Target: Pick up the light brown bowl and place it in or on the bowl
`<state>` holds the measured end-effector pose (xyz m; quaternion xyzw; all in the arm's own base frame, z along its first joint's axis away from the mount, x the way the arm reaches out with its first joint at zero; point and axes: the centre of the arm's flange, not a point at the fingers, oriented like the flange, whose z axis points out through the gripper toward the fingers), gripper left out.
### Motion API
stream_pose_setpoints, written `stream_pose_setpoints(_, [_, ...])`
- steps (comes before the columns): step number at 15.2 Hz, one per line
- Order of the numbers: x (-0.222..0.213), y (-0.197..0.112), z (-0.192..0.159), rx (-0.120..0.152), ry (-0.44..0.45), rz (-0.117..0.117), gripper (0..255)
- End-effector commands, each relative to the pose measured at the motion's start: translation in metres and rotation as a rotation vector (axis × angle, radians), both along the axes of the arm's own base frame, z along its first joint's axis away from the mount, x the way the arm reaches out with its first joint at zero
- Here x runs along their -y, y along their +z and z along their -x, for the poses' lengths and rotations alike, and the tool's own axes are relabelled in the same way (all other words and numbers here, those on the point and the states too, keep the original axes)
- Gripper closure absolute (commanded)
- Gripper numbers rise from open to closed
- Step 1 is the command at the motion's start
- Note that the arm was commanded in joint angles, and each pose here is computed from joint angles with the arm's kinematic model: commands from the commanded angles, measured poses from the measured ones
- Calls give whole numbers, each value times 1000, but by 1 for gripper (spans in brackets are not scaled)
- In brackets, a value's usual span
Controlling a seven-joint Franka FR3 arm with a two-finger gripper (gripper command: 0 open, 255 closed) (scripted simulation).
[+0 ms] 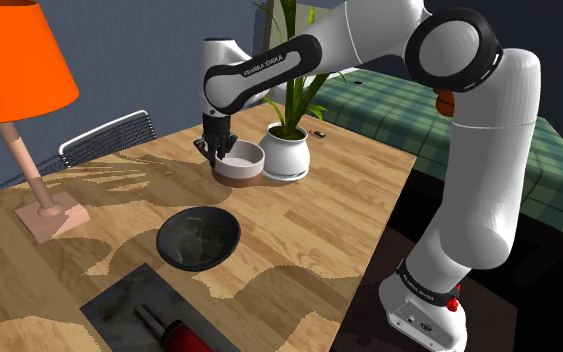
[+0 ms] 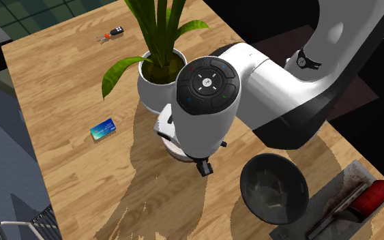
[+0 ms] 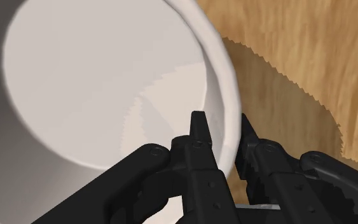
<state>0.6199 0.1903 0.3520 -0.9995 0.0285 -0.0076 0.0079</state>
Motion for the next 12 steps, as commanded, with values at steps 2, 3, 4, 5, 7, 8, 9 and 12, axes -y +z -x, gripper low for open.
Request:
stream_pose_setpoints(2, [0, 17, 1, 1, 0, 0, 255])
stream_pose_setpoints(3, [0, 22, 1, 1, 0, 0, 255])
stream_pose_setpoints(4, [0, 27, 1, 1, 0, 0, 255])
stream_pose_setpoints(5, [0, 33, 1, 1, 0, 0, 255])
stream_pose_setpoints(7, [0, 43, 1, 1, 0, 0, 255])
stream_pose_setpoints(8, [0, 49, 1, 1, 0, 0, 255])
stream_pose_setpoints(9, [0, 54, 1, 1, 0, 0, 255])
stream_pose_setpoints(12, [0, 70, 1, 1, 0, 0, 255])
